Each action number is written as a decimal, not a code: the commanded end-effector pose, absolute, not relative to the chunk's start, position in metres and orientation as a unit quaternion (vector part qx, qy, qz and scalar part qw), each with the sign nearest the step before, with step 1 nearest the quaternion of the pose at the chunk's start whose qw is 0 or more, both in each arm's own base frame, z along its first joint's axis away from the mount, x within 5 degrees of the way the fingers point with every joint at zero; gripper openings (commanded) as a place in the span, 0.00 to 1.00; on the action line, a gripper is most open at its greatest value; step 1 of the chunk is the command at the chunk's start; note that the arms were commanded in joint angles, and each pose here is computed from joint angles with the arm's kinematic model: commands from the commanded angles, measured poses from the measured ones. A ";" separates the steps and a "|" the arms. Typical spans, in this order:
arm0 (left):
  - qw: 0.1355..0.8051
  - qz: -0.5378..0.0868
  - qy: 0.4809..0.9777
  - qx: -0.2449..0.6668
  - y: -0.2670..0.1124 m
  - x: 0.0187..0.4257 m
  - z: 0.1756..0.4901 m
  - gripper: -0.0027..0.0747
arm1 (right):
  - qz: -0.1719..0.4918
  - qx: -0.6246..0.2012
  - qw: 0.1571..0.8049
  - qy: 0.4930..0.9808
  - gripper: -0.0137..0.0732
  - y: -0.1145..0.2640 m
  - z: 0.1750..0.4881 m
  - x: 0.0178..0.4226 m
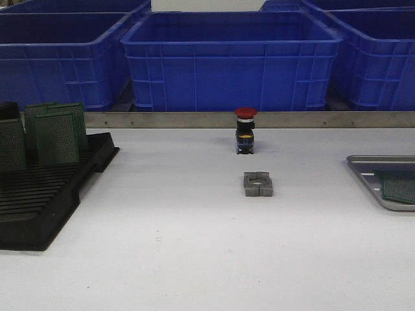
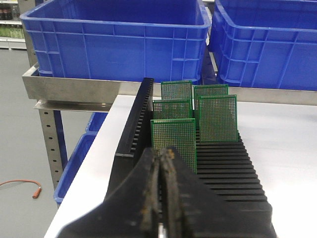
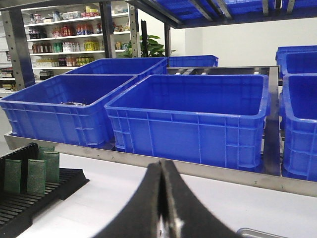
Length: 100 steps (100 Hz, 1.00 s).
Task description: Place circuit board on tray
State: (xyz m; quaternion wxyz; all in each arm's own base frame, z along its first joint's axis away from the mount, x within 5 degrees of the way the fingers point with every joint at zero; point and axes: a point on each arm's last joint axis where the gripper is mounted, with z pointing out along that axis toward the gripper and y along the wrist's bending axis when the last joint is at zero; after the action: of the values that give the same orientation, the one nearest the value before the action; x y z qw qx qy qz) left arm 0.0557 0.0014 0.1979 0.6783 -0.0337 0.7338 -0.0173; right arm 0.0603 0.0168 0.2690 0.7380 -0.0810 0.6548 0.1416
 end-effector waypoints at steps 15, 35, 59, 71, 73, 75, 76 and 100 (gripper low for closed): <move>0.699 -0.024 0.714 -0.034 0.001 0.056 0.190 0.01 | 0.149 -0.098 0.741 0.647 0.09 0.020 0.276 0.059; 0.699 -0.024 0.714 -0.034 0.001 0.056 0.190 0.01 | 0.150 -0.100 0.741 0.647 0.09 0.020 0.276 0.059; 0.699 -0.024 0.714 -0.034 0.001 0.056 0.190 0.01 | 0.133 -0.079 0.744 0.650 0.09 0.016 0.276 0.061; 0.699 -0.024 0.714 -0.034 0.001 0.056 0.190 0.01 | 0.101 -0.040 0.748 0.655 0.09 0.007 0.276 0.063; 0.699 -0.024 0.714 -0.034 0.001 0.056 0.190 0.01 | 0.095 -0.033 0.749 0.655 0.09 0.005 0.276 0.063; 0.699 -0.024 0.714 -0.034 0.001 0.056 0.190 0.01 | 0.089 -0.029 0.750 0.655 0.09 0.004 0.276 0.064; 0.699 -0.024 0.714 -0.034 0.001 0.056 0.190 0.01 | 0.087 -0.028 0.750 0.655 0.09 0.004 0.276 0.064; 0.699 -0.024 0.714 -0.034 0.001 0.056 0.190 0.01 | 0.001 -0.051 0.755 0.654 0.09 0.003 0.271 0.064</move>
State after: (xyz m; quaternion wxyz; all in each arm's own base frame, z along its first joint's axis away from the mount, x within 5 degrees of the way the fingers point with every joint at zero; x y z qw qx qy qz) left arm 0.0557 0.0014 0.1979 0.6783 -0.0337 0.7338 -0.0173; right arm 0.0635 0.0003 0.2672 0.7527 -0.0272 0.6571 0.0292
